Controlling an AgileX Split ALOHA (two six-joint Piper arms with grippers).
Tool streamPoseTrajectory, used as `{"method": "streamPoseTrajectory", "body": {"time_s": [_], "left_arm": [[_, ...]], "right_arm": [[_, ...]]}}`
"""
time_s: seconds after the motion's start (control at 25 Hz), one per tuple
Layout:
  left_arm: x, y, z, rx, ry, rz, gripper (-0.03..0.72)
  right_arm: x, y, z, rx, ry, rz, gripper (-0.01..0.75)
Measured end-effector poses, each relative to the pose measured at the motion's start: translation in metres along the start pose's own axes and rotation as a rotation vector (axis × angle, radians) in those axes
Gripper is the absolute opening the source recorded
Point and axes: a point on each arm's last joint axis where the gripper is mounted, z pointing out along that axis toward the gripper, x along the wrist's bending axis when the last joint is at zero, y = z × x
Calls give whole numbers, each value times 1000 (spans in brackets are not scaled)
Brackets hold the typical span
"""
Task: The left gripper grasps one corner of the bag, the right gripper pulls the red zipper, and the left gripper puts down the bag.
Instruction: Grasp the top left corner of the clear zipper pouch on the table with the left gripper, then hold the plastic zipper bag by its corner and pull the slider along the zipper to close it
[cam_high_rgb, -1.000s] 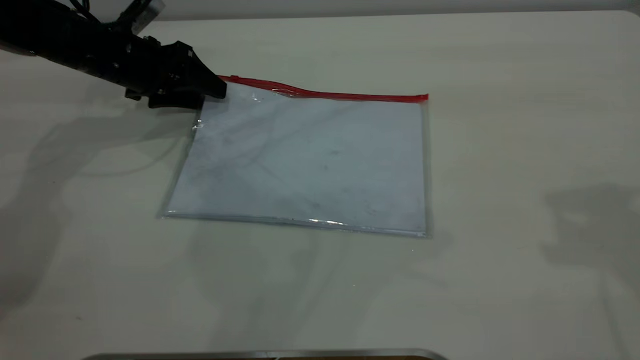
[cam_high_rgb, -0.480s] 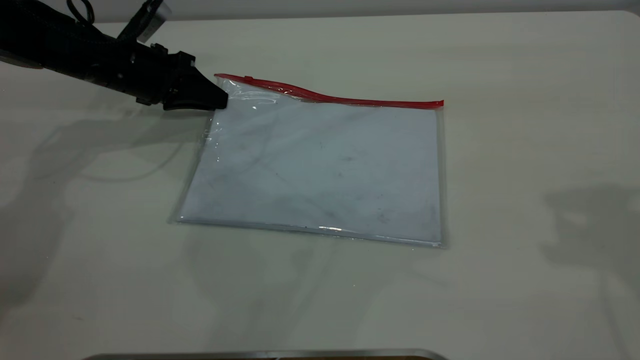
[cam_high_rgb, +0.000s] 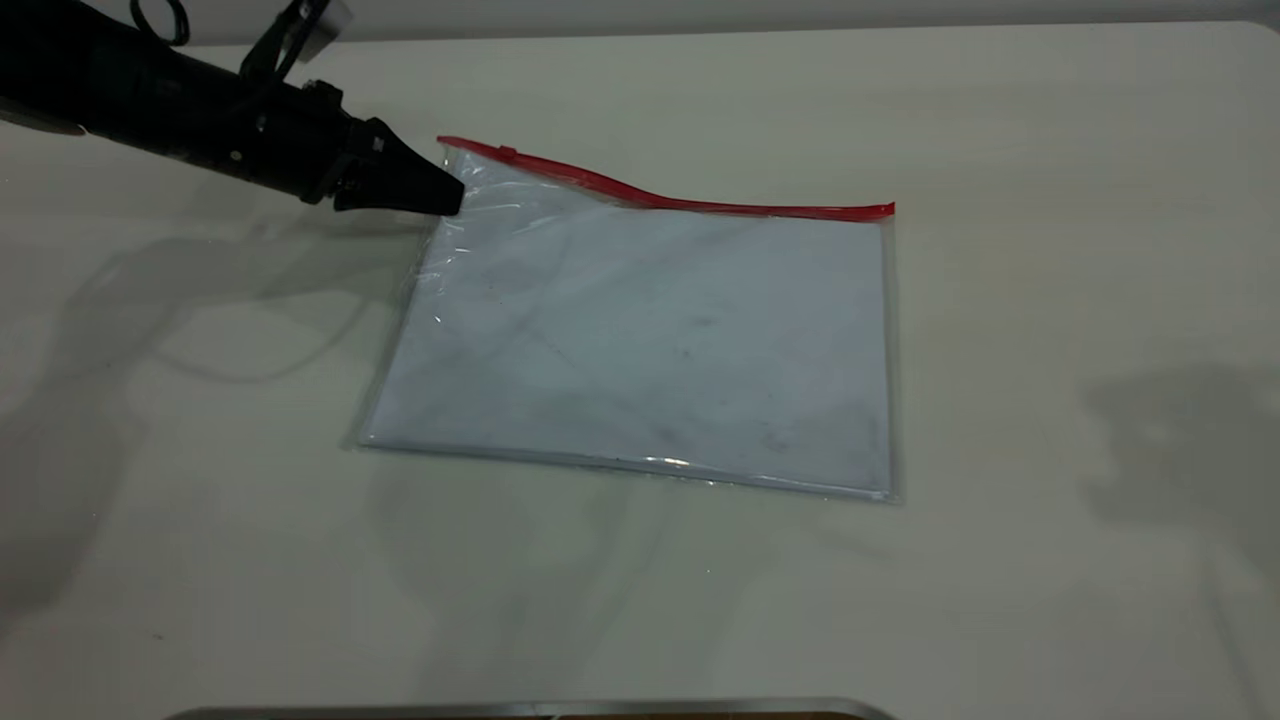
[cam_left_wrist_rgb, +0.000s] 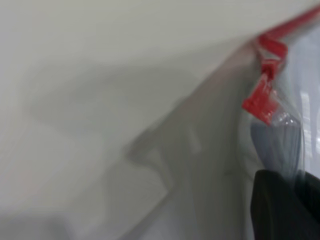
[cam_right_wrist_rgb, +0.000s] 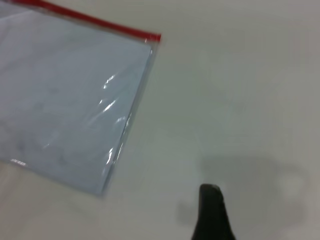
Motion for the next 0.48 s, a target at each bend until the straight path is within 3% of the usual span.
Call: {"method": "streamPoseTrajectory", "body": {"time_s": [0.32,0.48], "left_arm": [[-27,40,-22,49,-208,379,49],[-33,59,-24,119,-225,519,49]], "right_arm": [[-4,6,38,20,27,-105,580],[3,14,66,42,97,-189,580]]}}
